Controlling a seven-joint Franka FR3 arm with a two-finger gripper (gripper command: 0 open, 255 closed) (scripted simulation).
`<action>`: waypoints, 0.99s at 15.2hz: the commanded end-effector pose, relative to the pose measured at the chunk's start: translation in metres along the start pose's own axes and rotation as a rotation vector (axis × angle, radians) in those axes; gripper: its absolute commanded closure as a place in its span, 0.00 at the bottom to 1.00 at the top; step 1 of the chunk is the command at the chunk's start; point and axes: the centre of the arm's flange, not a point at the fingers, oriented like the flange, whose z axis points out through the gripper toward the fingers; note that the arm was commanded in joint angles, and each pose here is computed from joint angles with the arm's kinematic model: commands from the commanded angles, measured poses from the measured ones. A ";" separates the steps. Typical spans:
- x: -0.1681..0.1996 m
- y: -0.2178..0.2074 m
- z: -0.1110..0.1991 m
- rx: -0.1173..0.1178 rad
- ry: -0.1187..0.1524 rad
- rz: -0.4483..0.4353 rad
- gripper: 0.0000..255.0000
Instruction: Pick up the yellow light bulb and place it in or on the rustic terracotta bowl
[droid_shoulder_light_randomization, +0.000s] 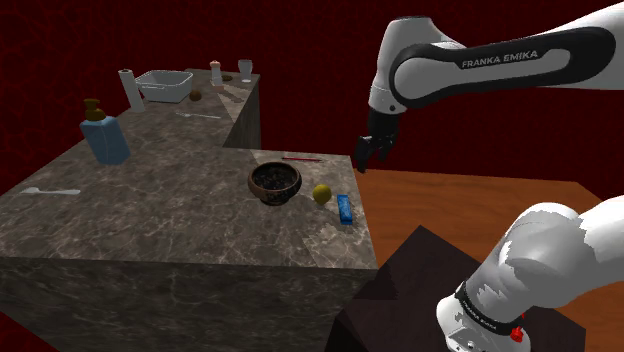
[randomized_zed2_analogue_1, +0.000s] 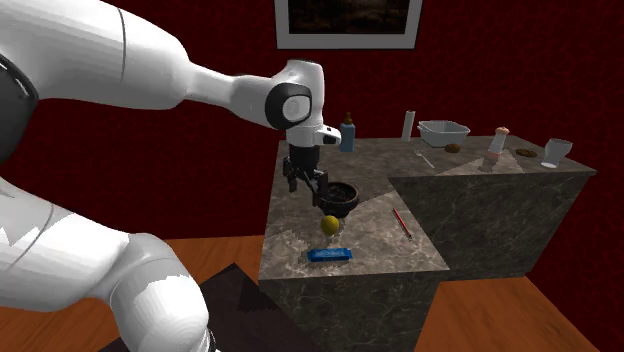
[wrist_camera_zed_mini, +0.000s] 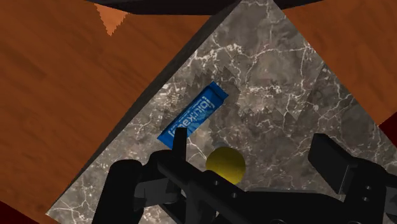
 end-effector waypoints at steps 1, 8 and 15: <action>0.020 -0.009 0.018 -0.012 0.002 0.002 0.00; 0.085 -0.027 0.082 -0.054 0.003 0.009 0.00; 0.147 -0.041 0.143 -0.094 0.005 0.017 0.00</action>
